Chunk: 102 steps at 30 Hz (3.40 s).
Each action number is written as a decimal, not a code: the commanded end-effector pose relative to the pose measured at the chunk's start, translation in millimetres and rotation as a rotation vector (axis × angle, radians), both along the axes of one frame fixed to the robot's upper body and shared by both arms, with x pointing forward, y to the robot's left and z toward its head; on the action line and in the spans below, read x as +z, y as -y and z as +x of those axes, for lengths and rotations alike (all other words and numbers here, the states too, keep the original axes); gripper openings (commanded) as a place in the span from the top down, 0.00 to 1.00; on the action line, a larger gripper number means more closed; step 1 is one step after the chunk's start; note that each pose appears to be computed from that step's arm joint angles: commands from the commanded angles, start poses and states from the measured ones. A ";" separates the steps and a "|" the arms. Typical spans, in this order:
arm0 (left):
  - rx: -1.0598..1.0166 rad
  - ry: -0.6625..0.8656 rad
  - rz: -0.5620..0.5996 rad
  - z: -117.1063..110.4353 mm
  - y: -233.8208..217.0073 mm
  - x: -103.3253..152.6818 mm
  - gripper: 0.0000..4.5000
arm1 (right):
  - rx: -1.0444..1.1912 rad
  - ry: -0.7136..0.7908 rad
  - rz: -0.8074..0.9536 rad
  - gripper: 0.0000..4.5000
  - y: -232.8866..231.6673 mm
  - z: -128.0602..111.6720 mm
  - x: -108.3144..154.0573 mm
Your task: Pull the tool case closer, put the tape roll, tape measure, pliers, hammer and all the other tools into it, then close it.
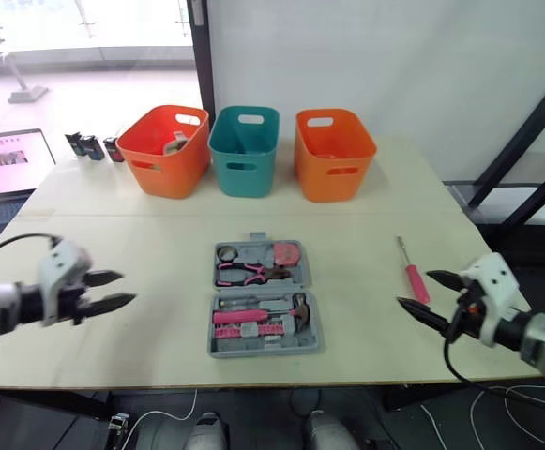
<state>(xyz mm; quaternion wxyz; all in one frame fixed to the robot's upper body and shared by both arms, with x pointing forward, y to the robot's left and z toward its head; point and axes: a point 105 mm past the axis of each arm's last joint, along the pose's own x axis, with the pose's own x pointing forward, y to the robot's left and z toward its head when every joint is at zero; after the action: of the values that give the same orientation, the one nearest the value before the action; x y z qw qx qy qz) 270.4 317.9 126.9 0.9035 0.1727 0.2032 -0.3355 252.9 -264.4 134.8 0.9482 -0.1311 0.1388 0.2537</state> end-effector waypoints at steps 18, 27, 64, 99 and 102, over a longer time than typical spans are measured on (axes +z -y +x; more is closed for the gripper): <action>0.428 0.122 0.063 -60.2 -101.9 -28.2 0.00 | -0.164 -0.053 -0.114 0.00 84.7 -37.4 -6.3; 0.339 0.249 0.034 -31.6 -70.3 -17.6 0.00 | -0.167 -0.013 -0.057 0.00 57.0 -31.2 1.9; -0.367 0.234 -0.271 -24.6 166.3 37.2 0.00 | -0.704 -0.212 0.063 0.76 29.5 132.6 -40.3; -0.344 0.253 -0.245 -13.2 155.3 40.4 0.00 | -0.508 -0.280 0.252 0.16 -109.5 56.8 -59.3; -0.333 0.255 -0.243 -13.5 152.7 40.3 0.00 | -0.388 -0.100 0.310 0.01 -104.5 65.3 7.0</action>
<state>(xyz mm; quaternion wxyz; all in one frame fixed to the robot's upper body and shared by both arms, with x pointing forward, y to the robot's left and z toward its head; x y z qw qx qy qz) 258.2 164.6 159.5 0.8677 0.1258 0.0296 -0.4799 315.1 -164.5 92.5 0.9646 0.0637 0.2510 0.0503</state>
